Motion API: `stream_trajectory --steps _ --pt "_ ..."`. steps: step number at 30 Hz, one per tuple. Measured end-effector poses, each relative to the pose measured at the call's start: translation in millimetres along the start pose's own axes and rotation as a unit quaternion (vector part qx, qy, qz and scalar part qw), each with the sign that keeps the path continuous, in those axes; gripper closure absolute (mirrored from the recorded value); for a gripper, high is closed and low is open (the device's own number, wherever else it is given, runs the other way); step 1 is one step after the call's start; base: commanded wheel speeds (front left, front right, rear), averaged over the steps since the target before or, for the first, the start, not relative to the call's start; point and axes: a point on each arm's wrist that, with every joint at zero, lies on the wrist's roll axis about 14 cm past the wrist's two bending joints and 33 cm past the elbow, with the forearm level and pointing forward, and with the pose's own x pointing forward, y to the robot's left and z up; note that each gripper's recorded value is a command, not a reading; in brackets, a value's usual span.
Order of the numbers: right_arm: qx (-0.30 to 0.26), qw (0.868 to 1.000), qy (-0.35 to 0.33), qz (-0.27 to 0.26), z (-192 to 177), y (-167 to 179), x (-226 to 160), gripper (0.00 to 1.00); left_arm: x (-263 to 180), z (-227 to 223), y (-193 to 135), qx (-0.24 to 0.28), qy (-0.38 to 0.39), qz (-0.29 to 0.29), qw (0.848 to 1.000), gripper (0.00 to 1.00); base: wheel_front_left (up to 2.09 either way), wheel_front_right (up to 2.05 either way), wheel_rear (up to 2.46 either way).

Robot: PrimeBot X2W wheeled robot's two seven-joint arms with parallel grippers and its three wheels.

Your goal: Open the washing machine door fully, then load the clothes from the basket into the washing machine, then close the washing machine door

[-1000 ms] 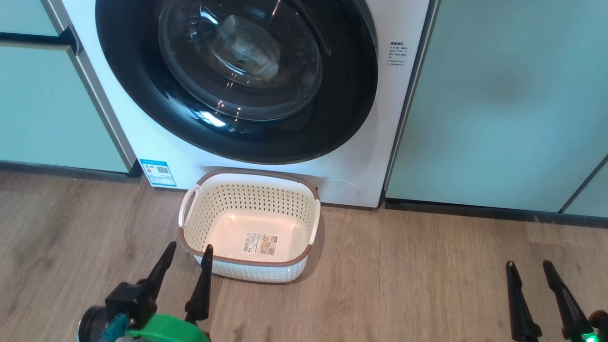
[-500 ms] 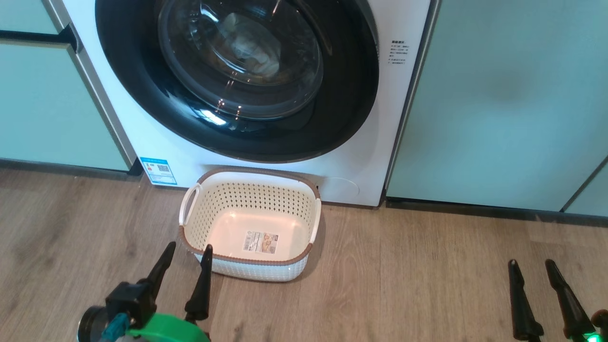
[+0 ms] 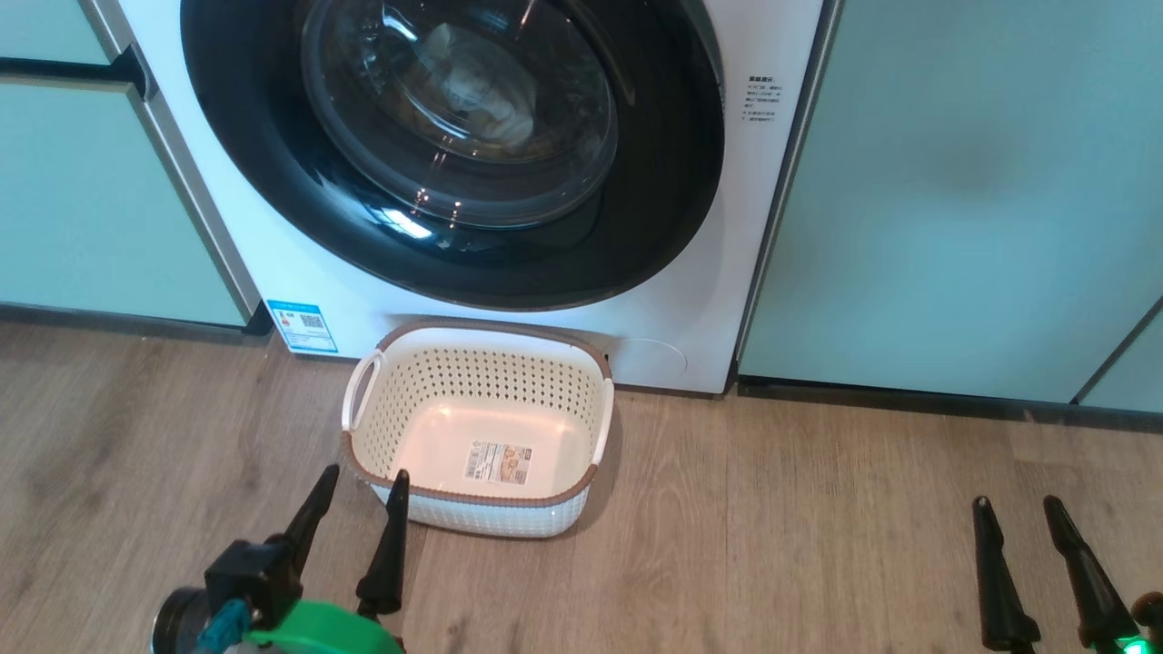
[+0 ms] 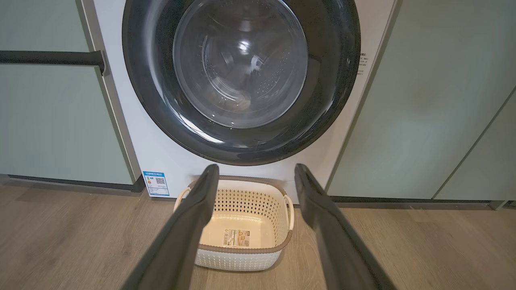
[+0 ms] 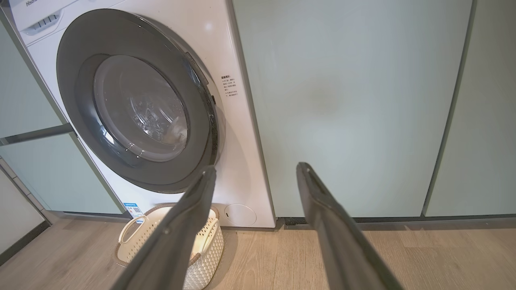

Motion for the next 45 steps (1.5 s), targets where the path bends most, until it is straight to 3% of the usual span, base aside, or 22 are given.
stream_trajectory --steps 5,6,12,31,45 --pt "0.002 1.000 -0.001 -0.001 0 0 0 0.00 0 -1 -2 -0.003 0.001 -0.003 1.000 0.00 0.00 0.00 0.00" --pt "0.003 1.000 -0.001 -0.001 0 0 0 1.00 0 -2 -2 -0.004 0.004 -0.002 1.000 1.00 0.00 0.00 0.00" --pt "0.018 0.999 0.037 -0.010 -23 -2 -8 1.00 -10 -30 -3 -0.020 0.049 0.005 0.999 1.00 0.00 0.00 0.00" --pt "0.125 0.990 0.047 -0.039 -30 -9 -5 1.00 -9 -43 2 -0.128 0.079 0.023 0.988 1.00 0.00 0.00 0.00" --pt "0.200 0.977 0.054 -0.056 -34 -13 -1 1.00 -3 -45 7 -0.206 0.084 0.037 0.974 1.00 0.00 0.00 0.00"
